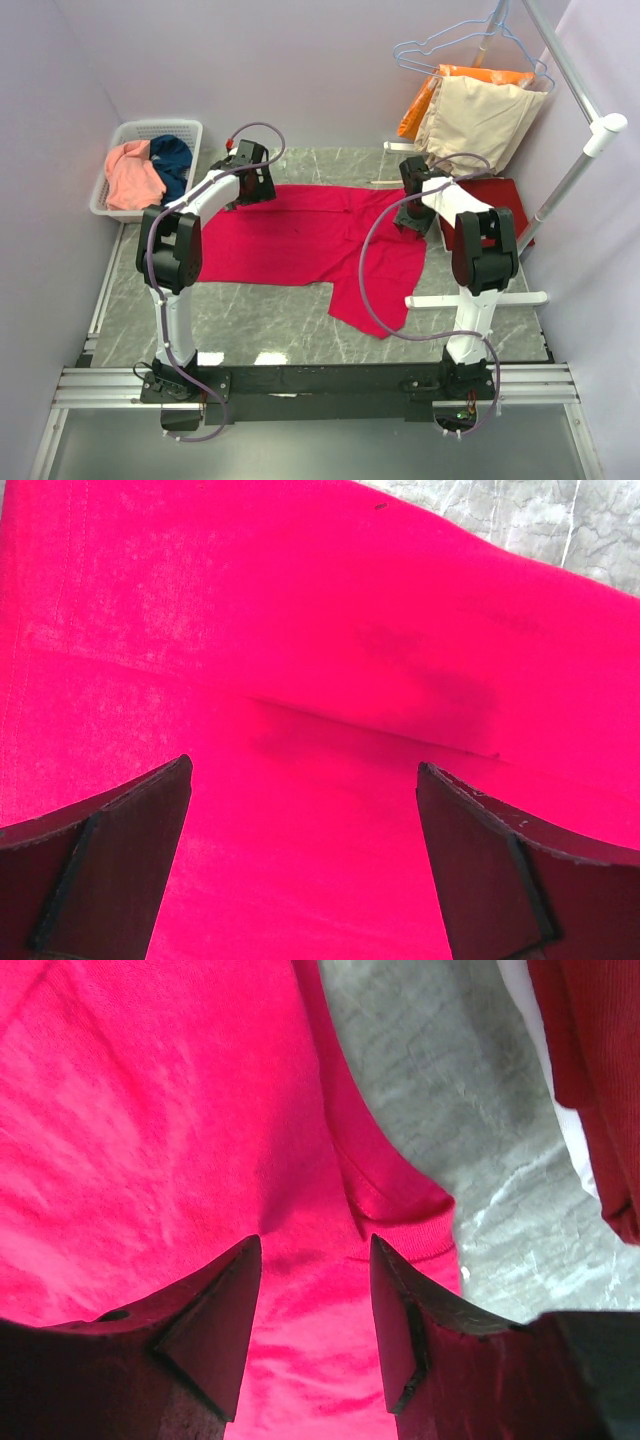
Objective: Fold and stack the t-shirts
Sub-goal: Fold the tshirt
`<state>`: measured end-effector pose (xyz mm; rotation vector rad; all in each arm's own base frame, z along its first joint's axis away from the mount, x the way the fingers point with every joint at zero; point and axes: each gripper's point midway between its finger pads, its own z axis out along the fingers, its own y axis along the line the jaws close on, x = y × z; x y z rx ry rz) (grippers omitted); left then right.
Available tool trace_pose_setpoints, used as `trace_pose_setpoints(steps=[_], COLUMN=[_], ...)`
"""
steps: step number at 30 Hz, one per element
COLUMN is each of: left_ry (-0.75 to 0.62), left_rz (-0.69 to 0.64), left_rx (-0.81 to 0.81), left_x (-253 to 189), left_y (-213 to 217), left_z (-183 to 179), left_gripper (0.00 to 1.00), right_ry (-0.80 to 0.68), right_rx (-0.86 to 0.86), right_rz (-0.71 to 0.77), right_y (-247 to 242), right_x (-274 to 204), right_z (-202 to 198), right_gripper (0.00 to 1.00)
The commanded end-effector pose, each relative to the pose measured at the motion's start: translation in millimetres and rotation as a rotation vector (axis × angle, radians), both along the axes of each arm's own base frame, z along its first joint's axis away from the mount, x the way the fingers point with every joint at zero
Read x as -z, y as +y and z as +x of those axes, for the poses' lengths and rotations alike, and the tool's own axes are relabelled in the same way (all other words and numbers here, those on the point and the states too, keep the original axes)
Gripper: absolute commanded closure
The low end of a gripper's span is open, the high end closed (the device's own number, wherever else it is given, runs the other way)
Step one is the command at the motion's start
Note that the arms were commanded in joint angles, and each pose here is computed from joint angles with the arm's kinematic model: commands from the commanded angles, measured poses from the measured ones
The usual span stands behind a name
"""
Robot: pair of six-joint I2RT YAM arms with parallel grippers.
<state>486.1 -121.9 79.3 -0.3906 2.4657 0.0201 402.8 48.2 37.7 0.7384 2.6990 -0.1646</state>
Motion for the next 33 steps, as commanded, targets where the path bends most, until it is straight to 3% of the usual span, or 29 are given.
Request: trace_pose_setpoints(steps=[1, 18, 21, 25, 33], left_ry=[-0.027, -0.026, -0.027, -0.026, -0.023], left_rz=[0.003, 0.022, 0.024, 0.029, 0.031], left_rx=[0.023, 0.012, 0.012, 0.011, 0.01], left_x=[-10, -10, -11, -11, -9], left_y=[-2, 1, 1, 2, 3], left_z=[3, 6, 7, 7, 7], left_gripper=[0.0, 0.01, 0.01, 0.0, 0.01], right_ry=[-0.055, 0.043, 0.061, 0.054, -0.013], right_rx=[0.008, 0.043, 0.038, 0.045, 0.047], right_rz=[0.0, 0.002, 0.009, 0.015, 0.001], right_y=[-4, -9, -7, -6, -8], right_x=[-5, 22, 24, 18, -21], right_z=[14, -1, 0, 3, 12], right_gripper=[0.46, 0.6, 0.67, 0.92, 0.98])
